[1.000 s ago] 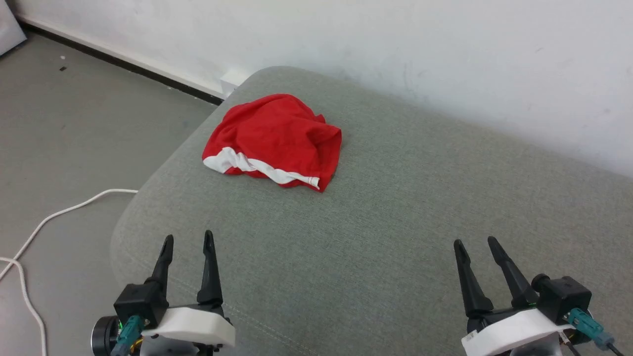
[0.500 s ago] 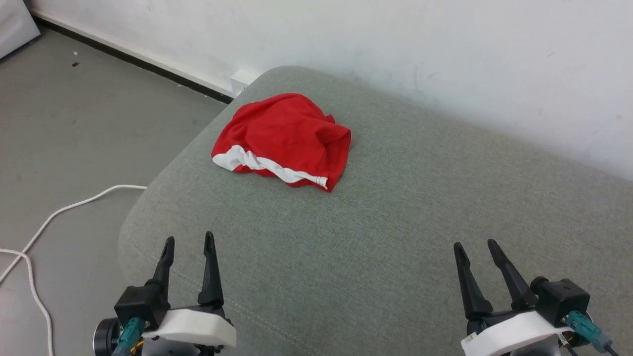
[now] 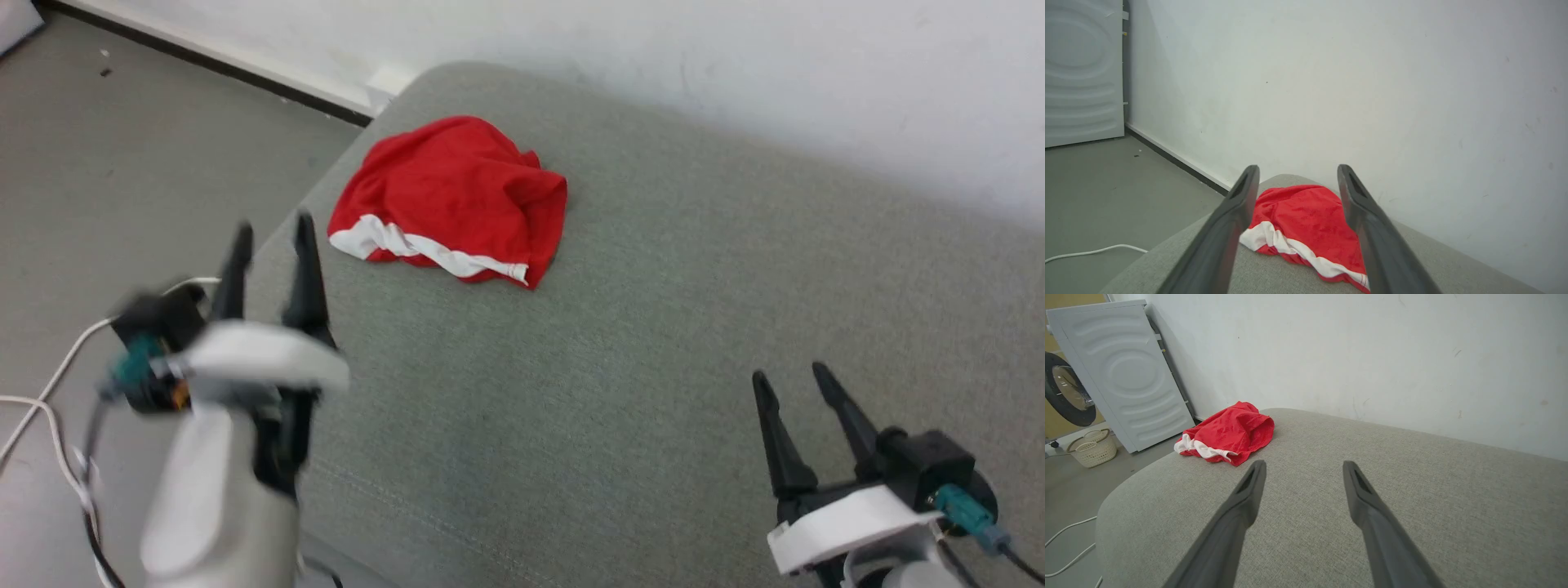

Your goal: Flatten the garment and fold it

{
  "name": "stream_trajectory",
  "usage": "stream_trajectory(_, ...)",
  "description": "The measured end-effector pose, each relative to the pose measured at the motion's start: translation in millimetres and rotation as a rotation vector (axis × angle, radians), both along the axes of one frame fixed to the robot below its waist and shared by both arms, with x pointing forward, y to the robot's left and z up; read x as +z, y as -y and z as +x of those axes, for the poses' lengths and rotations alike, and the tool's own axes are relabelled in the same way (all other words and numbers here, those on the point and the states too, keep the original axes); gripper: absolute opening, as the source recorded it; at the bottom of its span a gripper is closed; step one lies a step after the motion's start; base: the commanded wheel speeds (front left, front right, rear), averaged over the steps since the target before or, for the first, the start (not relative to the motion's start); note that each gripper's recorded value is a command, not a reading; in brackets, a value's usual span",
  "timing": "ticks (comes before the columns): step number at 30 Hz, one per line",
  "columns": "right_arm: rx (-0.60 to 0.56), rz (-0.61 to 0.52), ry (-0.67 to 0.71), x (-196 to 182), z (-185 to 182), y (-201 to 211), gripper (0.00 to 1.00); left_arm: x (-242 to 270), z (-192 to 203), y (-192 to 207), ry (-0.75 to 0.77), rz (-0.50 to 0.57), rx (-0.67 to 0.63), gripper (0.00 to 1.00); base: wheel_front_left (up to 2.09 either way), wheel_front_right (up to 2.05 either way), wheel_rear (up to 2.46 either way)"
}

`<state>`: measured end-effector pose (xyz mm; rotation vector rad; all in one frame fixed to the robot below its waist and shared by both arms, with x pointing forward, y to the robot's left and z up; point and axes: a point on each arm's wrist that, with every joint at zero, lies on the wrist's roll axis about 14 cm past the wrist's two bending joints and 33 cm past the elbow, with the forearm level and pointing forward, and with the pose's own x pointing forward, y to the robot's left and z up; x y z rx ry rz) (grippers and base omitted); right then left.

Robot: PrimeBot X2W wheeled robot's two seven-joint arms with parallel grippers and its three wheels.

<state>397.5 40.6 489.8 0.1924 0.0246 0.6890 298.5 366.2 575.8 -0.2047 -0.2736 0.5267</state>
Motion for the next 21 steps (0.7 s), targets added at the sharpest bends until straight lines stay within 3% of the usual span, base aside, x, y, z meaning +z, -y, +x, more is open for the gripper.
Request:
stream_trajectory(4,-0.017,-0.024,0.013,0.5,16.5,3.3,1.0,22.3,46.0,-17.9,-0.016,-0.04,-0.047,1.0,0.0,0.0,0.0)
stream_trajectory(8,-0.052,-0.053,-0.006,-9.9,30.9,14.8,1.0,10.6,88.7,-28.5,-0.138,-0.133,-0.092,1.0,0.0,0.0,0.0)
stream_trajectory(15,-0.135,-0.098,-0.059,-37.9,50.8,44.6,1.0,-54.0,148.1,-15.4,-0.432,-0.341,-0.203,1.0,0.0,0.0,0.0)
stream_trajectory(21,-0.213,-0.127,-0.128,-68.0,60.8,74.6,1.0,-131.7,162.8,3.3,-0.778,-0.461,-0.221,1.0,0.0,0.0,0.0)
